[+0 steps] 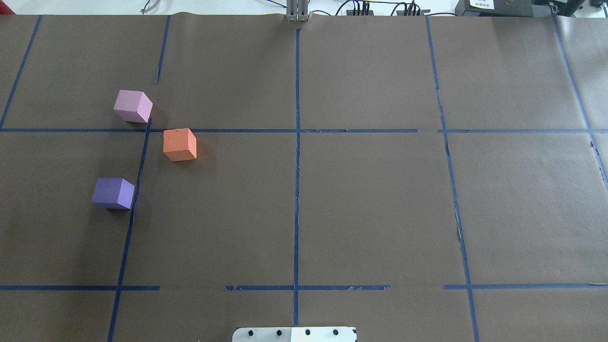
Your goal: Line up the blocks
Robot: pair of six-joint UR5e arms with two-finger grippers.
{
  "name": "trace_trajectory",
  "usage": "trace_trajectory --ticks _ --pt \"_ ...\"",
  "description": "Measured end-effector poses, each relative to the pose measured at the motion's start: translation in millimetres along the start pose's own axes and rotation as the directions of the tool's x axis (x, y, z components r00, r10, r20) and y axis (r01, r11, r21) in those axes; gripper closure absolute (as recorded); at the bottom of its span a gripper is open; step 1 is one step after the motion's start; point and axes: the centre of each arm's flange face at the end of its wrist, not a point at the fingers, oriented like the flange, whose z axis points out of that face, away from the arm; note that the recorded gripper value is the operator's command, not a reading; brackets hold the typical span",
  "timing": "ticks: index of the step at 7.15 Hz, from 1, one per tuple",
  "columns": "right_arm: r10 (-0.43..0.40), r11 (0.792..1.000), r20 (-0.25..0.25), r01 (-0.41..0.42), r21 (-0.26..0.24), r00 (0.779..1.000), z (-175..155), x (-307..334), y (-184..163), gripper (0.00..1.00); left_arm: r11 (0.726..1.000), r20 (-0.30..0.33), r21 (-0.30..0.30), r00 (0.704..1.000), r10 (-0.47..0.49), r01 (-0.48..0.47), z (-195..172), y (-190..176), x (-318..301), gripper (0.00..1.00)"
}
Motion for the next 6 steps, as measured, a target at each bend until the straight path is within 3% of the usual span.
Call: trace_trajectory --ticks 6 --pt "0.000 1.000 0.000 0.000 0.000 1.000 0 0 0 0.00 1.000 0.000 0.017 1.000 0.004 -0.004 -10 -8 11 0.00"
